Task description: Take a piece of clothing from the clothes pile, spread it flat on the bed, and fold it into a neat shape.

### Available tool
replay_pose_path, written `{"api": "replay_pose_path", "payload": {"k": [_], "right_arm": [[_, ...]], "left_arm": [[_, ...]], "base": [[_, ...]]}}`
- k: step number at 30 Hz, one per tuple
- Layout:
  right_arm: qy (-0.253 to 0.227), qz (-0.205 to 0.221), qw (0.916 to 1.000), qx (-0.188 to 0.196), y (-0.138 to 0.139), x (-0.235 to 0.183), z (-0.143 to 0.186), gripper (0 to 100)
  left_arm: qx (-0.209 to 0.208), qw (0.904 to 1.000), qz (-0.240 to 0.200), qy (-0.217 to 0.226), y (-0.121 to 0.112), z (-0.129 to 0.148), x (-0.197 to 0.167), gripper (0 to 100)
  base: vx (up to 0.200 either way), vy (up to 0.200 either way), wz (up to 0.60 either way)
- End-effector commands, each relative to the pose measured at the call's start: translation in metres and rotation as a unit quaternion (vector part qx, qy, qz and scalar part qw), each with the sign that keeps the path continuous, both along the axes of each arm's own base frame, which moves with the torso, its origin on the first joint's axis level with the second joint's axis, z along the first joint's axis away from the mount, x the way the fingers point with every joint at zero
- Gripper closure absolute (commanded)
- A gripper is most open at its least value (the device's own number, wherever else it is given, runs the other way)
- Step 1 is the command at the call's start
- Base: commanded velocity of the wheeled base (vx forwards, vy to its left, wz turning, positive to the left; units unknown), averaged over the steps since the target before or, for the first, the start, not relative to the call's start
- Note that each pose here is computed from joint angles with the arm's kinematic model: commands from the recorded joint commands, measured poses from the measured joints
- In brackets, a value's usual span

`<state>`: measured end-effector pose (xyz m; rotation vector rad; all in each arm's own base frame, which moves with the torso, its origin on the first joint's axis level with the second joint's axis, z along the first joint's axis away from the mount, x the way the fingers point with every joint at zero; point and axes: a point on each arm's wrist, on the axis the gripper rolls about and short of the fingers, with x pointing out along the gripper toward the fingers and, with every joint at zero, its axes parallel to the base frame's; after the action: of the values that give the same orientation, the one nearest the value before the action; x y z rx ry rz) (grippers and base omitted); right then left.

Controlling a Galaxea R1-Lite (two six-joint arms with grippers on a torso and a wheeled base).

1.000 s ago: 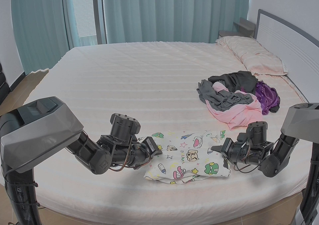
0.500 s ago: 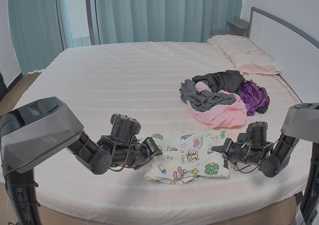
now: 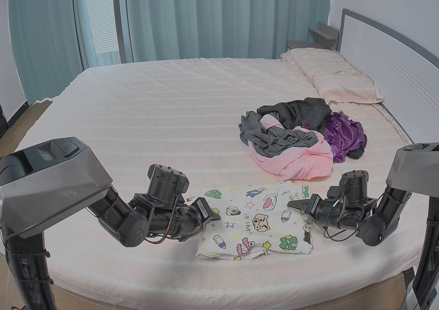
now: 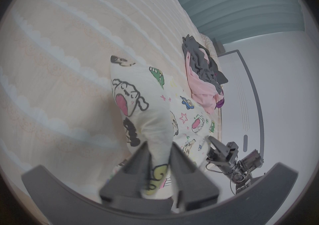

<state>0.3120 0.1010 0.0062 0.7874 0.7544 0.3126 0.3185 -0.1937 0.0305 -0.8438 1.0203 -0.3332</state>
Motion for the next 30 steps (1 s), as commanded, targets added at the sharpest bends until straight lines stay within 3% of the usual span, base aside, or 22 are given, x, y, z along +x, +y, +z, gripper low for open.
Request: {"api": "replay_pose_path", "payload": {"k": [1,9,10,14,21,22,30], "right_arm": [[0.006,0.018,0.9994,-0.031,-0.004,-0.011,-0.007,0],[-0.015,0.041,0.9942,-0.099,-0.029,-0.032,0.000,0],[-0.014,0.059,0.9921,-0.110,-0.030,-0.039,0.000,0],[0.006,0.110,0.9874,-0.113,-0.023,-0.048,-0.010,0],[0.023,0.135,0.9846,-0.108,-0.017,-0.051,-0.021,0],[0.025,0.138,0.9844,-0.107,-0.016,-0.052,-0.021,100],[0.036,0.146,0.9812,-0.121,-0.024,-0.065,-0.017,100]], "left_arm": [[0.004,1.0000,-0.008,-0.001,0.006,0.006,-0.014,0],[0.056,0.9979,-0.033,0.003,0.019,0.024,-0.028,0],[0.057,0.9980,-0.029,0.002,0.022,0.030,-0.027,0],[0.054,0.9983,-0.023,0.000,0.023,0.032,-0.024,0],[0.050,0.9986,-0.018,-0.005,0.023,0.034,-0.019,0],[0.049,0.9987,-0.016,-0.004,0.023,0.035,-0.019,0],[0.034,0.9992,0.021,-0.007,0.018,0.041,-0.013,0]], "base": [[0.000,0.000,0.00],[0.000,0.000,0.00],[0.000,0.000,0.00],[0.000,0.000,0.00],[0.000,0.000,0.00],[0.000,0.000,0.00],[0.000,0.000,0.00]]}}
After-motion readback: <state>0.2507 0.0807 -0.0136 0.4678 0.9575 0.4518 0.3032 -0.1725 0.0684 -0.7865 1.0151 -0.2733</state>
